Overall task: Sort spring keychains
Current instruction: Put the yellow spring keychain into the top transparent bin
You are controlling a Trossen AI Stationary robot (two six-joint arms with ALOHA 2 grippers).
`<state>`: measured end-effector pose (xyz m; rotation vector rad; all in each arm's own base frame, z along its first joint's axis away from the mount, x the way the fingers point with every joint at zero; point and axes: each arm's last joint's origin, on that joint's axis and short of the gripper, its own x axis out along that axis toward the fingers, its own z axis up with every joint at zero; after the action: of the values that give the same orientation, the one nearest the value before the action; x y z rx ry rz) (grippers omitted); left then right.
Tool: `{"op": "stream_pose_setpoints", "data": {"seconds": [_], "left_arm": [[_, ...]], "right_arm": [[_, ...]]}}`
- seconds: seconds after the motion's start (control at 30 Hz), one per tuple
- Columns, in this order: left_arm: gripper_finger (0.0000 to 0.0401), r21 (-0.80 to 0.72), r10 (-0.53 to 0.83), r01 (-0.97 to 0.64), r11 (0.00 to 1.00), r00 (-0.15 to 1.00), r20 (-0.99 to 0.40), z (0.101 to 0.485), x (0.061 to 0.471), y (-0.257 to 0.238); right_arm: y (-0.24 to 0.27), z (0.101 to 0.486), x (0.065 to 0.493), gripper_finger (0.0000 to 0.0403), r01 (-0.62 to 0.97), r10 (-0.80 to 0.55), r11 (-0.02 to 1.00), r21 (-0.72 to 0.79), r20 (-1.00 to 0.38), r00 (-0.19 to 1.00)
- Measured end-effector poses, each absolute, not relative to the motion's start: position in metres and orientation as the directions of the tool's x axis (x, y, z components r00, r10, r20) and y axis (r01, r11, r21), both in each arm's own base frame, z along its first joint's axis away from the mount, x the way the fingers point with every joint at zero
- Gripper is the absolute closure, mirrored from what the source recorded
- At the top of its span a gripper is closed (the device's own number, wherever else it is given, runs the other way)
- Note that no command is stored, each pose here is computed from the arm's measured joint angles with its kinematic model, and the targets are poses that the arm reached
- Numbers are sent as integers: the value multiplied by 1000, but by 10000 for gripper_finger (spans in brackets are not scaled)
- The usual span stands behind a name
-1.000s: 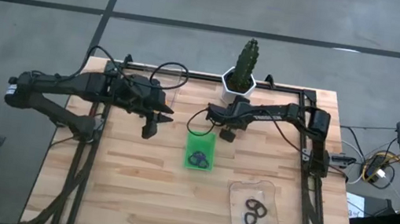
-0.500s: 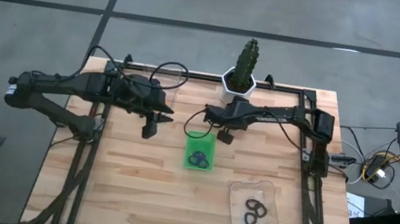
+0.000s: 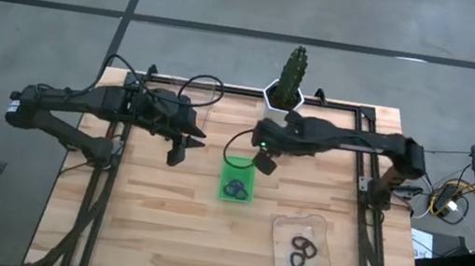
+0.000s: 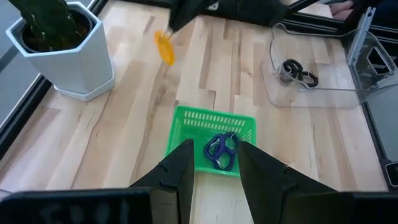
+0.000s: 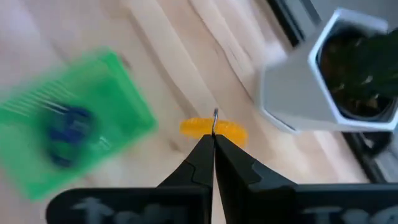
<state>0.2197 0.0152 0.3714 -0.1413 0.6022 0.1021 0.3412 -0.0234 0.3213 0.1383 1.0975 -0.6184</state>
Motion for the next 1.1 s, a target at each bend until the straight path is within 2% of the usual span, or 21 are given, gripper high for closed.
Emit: {"op": "stream_pose_setpoints", "data": {"seconds": [0.27,0.63,0.83,1.0,1.1], "left_arm": [[284,-99,54,-122,988,855,-516,376,225,15],[284,-123,62,-108,986,941,-331,393,234,16],[284,-108,101,-128,986,969,-226,404,237,17],[284,-139,227,-251,958,959,-172,409,237,21],[284,-128,235,-254,959,961,-145,411,239,22]], "right_arm": [[-4,392,333,395,625,-364,778,56,-771,522],[6,455,320,395,619,-312,713,329,-642,701],[10,475,316,395,588,-287,687,426,-584,759],[12,480,319,395,562,-280,670,485,-536,796],[11,481,324,395,556,-296,660,505,-506,810]]}}
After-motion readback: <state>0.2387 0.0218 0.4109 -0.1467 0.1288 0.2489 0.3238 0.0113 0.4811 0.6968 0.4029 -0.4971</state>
